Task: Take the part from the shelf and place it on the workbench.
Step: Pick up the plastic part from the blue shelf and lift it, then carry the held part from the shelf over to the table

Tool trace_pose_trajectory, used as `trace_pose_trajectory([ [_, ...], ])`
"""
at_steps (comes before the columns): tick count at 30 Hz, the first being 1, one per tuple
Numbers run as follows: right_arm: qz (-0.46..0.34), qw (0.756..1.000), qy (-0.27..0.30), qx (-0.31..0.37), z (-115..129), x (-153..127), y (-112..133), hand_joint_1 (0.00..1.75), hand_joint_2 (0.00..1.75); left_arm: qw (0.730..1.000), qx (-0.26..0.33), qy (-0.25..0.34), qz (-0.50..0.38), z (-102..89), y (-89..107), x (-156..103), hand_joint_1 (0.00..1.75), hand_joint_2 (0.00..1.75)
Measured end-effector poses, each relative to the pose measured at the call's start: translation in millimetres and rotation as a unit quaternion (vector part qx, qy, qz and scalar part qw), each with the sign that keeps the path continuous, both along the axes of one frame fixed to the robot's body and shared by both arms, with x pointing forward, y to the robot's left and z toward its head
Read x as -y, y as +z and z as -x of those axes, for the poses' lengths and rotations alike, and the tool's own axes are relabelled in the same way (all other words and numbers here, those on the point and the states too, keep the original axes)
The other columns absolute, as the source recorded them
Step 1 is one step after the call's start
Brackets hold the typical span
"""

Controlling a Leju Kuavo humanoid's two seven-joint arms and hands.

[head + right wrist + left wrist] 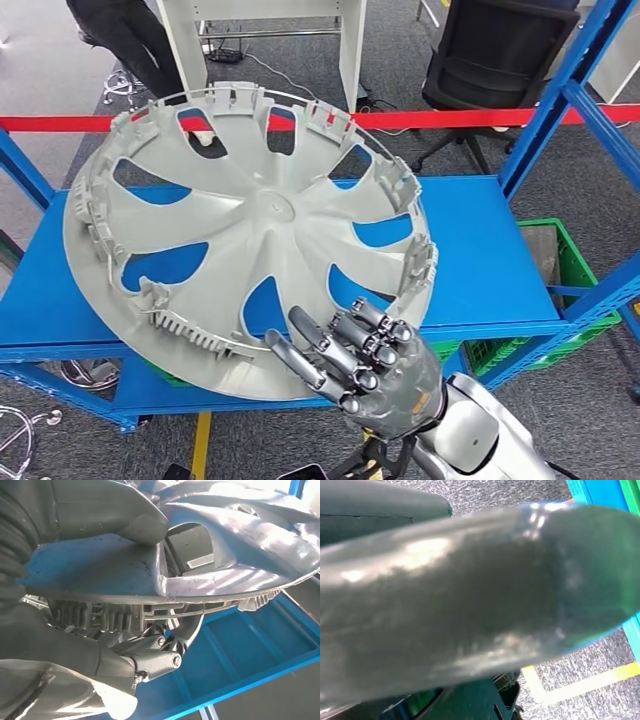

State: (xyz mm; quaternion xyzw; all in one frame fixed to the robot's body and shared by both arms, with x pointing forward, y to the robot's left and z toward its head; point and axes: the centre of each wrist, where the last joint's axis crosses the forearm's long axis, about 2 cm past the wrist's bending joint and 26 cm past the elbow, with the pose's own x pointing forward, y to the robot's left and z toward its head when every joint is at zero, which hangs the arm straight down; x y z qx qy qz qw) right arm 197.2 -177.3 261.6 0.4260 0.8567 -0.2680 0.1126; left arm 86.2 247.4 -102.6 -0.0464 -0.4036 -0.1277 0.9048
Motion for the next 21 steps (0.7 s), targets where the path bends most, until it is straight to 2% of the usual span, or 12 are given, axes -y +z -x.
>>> trace_pose_trajectory([
  [21, -0.017, 1.0, -0.002, -0.003, 1.0, -1.0, 3.1, 1.75, 1.75, 1.0, 0.004, -0.008, -0.003, -2.9, 0.6, 0.1, 0.0, 0.0],
])
